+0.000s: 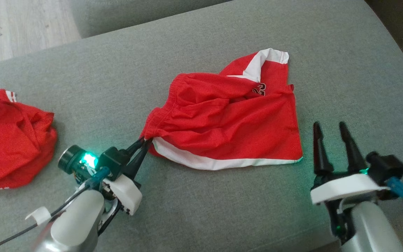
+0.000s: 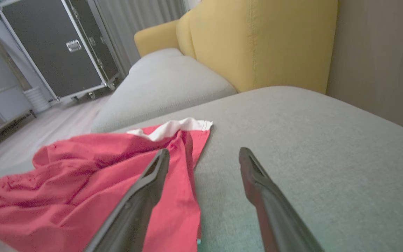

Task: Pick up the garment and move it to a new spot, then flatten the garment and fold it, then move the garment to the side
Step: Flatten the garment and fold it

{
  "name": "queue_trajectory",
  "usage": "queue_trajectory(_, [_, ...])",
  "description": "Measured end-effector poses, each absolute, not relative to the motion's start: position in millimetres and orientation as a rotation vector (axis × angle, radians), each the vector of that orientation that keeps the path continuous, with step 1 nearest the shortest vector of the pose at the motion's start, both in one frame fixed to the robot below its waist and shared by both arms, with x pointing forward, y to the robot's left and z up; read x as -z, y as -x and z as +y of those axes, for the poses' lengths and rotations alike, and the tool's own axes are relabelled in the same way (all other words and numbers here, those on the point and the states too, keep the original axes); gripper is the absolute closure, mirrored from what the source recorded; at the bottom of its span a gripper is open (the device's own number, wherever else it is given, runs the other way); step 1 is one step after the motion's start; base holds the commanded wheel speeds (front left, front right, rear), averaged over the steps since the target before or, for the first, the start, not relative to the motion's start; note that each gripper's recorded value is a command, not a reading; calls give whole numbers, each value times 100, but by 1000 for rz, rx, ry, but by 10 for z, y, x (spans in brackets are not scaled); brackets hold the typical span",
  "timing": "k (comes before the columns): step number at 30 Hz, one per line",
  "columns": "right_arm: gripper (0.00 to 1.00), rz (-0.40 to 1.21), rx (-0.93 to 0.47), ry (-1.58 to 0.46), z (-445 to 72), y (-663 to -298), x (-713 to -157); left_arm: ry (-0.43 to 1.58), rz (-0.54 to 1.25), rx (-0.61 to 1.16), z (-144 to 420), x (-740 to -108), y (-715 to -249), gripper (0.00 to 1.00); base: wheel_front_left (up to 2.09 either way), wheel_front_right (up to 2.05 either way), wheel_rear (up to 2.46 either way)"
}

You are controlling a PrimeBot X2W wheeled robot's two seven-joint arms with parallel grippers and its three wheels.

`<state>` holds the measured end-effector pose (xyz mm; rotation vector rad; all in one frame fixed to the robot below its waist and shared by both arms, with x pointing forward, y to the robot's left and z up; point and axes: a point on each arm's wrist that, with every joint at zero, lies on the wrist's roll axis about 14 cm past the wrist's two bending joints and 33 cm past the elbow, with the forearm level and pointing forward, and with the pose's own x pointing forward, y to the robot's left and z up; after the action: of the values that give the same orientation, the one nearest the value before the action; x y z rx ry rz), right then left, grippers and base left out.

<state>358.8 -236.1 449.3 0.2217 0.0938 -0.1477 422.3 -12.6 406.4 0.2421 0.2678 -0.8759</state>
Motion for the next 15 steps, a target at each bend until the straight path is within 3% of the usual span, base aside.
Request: queue_trajectory(15, [0, 392, -6, -64, -1950, -3365, -3811, -199, 226, 818, -36, -4224, -4168, 100, 0, 0, 0])
